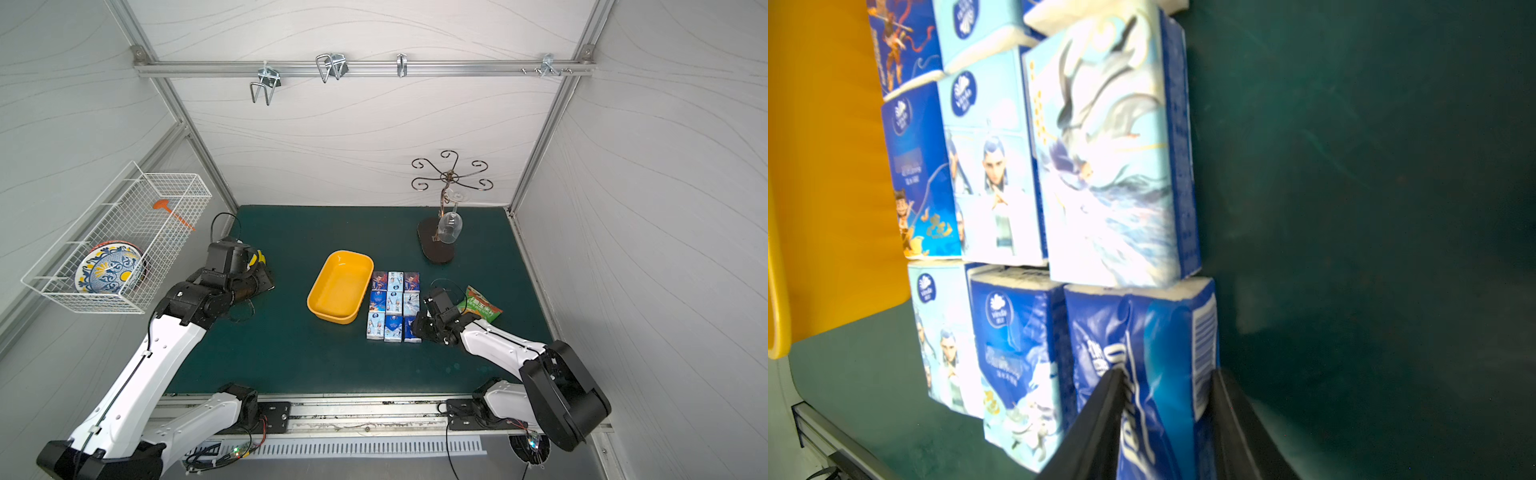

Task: Take the pocket tissues out of the storage box
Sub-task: Place the pocket tissues at the center of the board.

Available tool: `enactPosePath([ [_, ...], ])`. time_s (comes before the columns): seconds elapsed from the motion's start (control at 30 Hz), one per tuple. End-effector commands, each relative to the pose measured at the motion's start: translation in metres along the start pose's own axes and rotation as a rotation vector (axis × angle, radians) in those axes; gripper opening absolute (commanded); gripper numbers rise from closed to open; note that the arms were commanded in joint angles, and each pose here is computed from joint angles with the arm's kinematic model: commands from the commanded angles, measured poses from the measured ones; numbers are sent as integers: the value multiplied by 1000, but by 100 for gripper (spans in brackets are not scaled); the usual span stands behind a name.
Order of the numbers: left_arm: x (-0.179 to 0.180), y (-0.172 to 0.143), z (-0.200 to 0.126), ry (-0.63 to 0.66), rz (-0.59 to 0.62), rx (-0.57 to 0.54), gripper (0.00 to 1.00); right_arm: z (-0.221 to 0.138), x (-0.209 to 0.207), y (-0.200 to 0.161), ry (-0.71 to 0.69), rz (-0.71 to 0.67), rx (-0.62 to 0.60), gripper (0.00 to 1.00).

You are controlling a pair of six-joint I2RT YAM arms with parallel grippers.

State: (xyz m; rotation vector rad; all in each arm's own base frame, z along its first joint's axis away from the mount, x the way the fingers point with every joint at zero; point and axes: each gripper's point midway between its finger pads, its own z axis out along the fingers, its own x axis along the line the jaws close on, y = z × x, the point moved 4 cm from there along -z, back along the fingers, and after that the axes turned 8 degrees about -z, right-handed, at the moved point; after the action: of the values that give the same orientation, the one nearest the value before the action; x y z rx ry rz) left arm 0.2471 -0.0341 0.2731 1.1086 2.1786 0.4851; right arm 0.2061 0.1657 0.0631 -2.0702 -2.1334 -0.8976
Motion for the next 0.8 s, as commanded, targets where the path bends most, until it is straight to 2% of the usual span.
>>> enactPosePath([
  [0.0,-9,12,-13,-46,-15,-50,46,6,-18,-13,-77,26,40,39],
  [0.77,-7,11,-12,-38,-16,-51,46,3,-4,-12,-38,-26,44,40],
])
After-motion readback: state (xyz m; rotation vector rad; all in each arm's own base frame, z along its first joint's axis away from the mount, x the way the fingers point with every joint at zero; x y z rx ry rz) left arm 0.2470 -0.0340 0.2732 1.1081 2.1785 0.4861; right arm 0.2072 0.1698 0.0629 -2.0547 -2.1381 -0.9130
